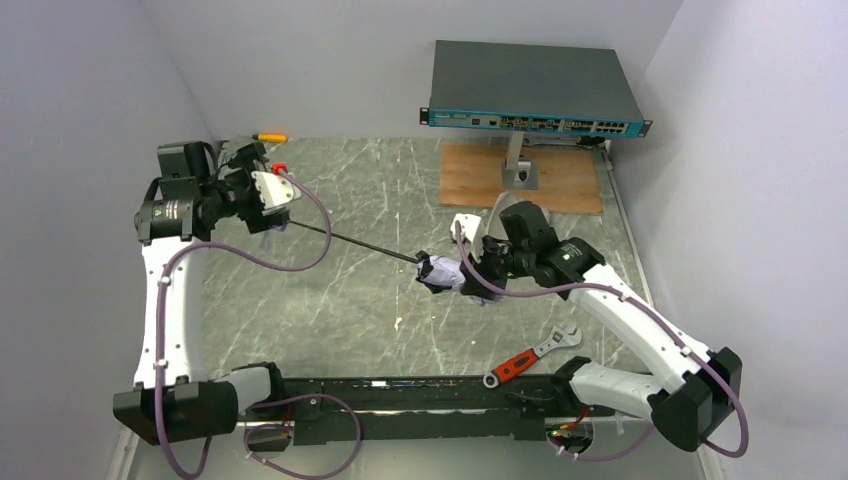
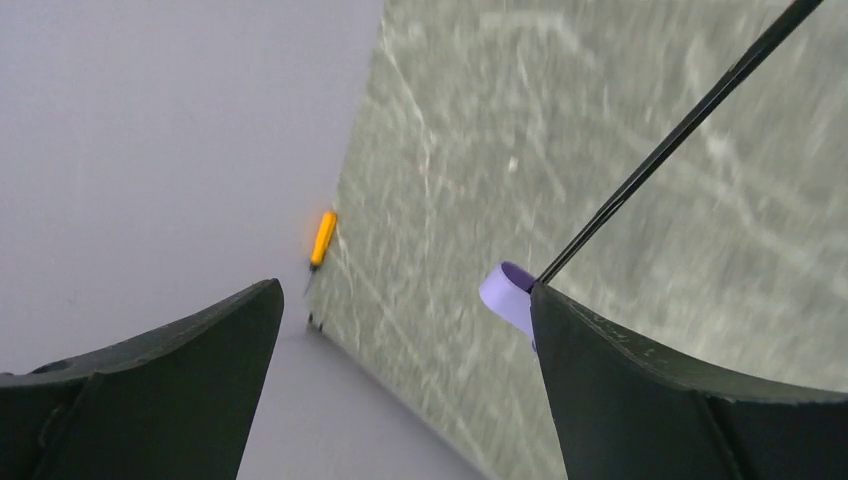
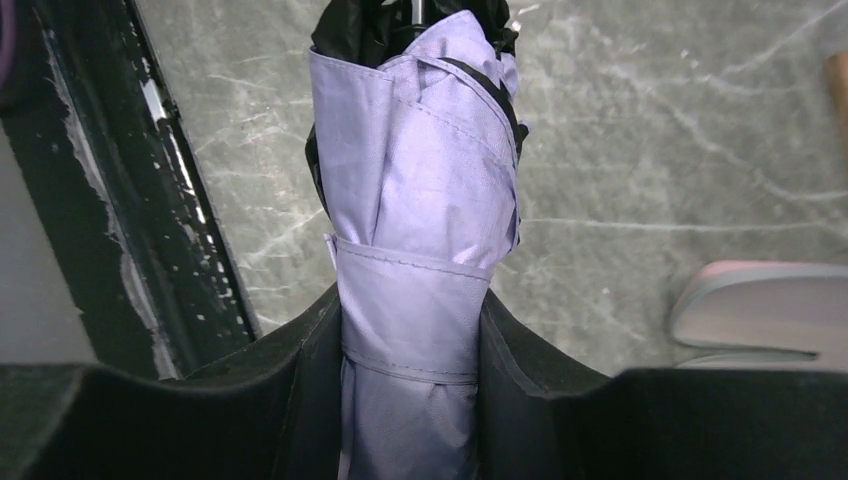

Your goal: Open the umbrella

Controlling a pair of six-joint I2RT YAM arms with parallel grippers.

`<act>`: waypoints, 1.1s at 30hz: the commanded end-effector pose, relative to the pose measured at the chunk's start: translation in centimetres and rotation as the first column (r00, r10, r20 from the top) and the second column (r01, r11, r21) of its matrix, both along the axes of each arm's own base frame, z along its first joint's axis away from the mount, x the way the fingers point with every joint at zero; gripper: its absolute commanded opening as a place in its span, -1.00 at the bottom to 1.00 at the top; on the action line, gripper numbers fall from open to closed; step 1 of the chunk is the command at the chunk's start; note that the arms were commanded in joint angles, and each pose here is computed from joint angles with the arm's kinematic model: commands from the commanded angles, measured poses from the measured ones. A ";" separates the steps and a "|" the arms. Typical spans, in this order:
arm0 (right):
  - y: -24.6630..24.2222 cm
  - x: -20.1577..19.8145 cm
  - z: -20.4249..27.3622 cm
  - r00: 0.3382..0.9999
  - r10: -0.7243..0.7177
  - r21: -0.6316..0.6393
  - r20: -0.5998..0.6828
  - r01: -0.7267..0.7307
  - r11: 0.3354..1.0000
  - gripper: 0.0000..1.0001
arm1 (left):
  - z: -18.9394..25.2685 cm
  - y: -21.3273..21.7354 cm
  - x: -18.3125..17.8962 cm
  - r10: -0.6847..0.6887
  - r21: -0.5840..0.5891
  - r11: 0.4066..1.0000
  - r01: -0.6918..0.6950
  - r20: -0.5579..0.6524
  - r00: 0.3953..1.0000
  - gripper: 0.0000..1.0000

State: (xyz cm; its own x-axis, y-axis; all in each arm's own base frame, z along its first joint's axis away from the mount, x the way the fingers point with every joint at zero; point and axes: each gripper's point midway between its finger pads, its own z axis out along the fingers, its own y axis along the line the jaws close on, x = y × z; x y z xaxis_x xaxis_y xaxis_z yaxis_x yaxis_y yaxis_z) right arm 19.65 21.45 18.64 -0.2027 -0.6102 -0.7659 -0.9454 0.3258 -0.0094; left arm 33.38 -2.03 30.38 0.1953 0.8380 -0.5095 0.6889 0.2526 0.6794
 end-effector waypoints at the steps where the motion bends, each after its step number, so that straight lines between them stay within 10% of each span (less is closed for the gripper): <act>1: 2.2 0.7 2.8 0.993 -0.077 0.150 -0.092 0.090 0.985 -1.00 | 6.0 -5.9 -3.6 -0.108 -0.385 0.917 0.098 -0.004 0.994 0.99; 16: 7.6 -0.1 8.8 0.946 0.081 0.430 -0.313 0.065 0.901 -1.00 | -0.3 -15.7 -11.2 -0.468 -0.162 0.871 0.464 0.011 0.883 0.99; 33: 9.4 -2.0 9.8 0.922 0.200 0.467 -0.332 -0.023 0.884 -1.00 | -3.2 -22.1 -12.8 -0.659 0.034 0.752 0.658 0.013 0.752 0.99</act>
